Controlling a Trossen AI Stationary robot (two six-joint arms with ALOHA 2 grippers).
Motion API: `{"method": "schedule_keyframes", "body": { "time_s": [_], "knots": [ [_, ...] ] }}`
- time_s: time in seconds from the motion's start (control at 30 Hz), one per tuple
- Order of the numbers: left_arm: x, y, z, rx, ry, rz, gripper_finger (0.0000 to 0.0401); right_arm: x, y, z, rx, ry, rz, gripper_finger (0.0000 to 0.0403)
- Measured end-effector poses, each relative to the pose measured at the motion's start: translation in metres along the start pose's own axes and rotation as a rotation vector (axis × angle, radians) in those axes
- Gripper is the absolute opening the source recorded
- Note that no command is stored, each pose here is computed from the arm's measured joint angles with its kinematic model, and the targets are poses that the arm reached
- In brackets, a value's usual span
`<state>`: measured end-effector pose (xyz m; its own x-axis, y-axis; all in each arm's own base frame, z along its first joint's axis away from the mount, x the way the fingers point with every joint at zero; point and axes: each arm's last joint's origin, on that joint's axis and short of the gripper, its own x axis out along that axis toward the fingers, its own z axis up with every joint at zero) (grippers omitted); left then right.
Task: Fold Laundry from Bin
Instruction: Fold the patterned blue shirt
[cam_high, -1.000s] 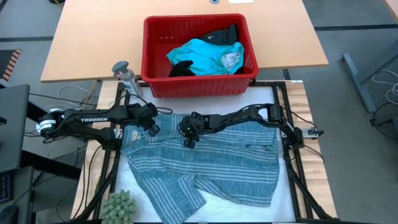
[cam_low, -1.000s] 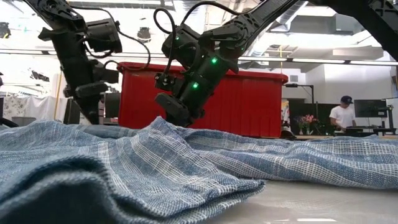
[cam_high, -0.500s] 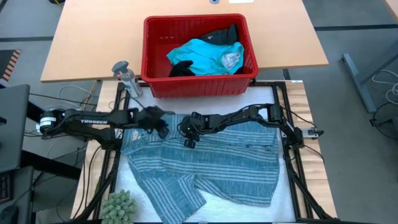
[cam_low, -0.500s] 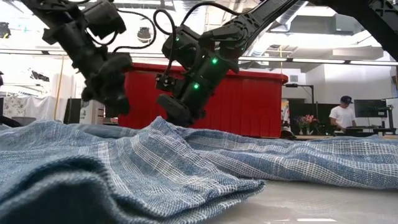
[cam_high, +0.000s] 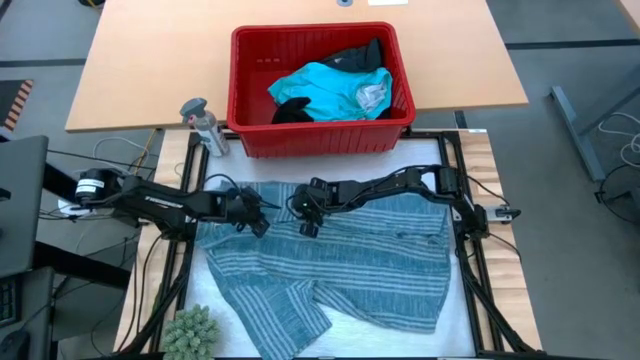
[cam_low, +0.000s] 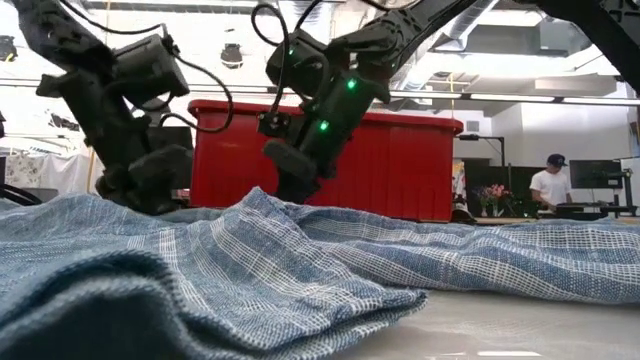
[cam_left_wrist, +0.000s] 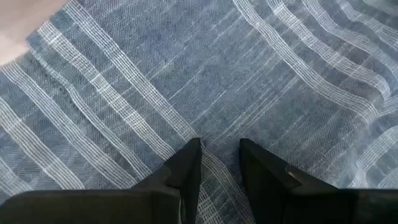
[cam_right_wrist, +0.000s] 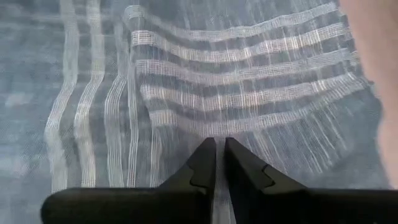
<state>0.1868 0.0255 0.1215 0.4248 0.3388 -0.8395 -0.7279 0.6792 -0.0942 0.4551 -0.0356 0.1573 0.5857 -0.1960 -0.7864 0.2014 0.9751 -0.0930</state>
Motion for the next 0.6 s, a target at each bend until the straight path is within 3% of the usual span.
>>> {"method": "schedule_keyframes", "body": {
  "time_s": [0.17,0.4,0.6],
  "knots": [
    [0.007,0.002,-0.006,-0.031,0.012,0.035,0.0103,-0.02,-0.005,0.002,-0.012,0.042,-0.031,0.0085],
    [0.004,-0.001,-0.01,-0.019,0.01,0.035,0.0103,-0.039,-0.014,-0.011,-0.021,0.221,-0.07,0.0107],
    [0.001,-0.001,-0.018,-0.021,0.035,0.085,0.0103,-0.043,-0.018,-0.042,-0.041,0.396,-0.183,0.0105]
  ]
}}
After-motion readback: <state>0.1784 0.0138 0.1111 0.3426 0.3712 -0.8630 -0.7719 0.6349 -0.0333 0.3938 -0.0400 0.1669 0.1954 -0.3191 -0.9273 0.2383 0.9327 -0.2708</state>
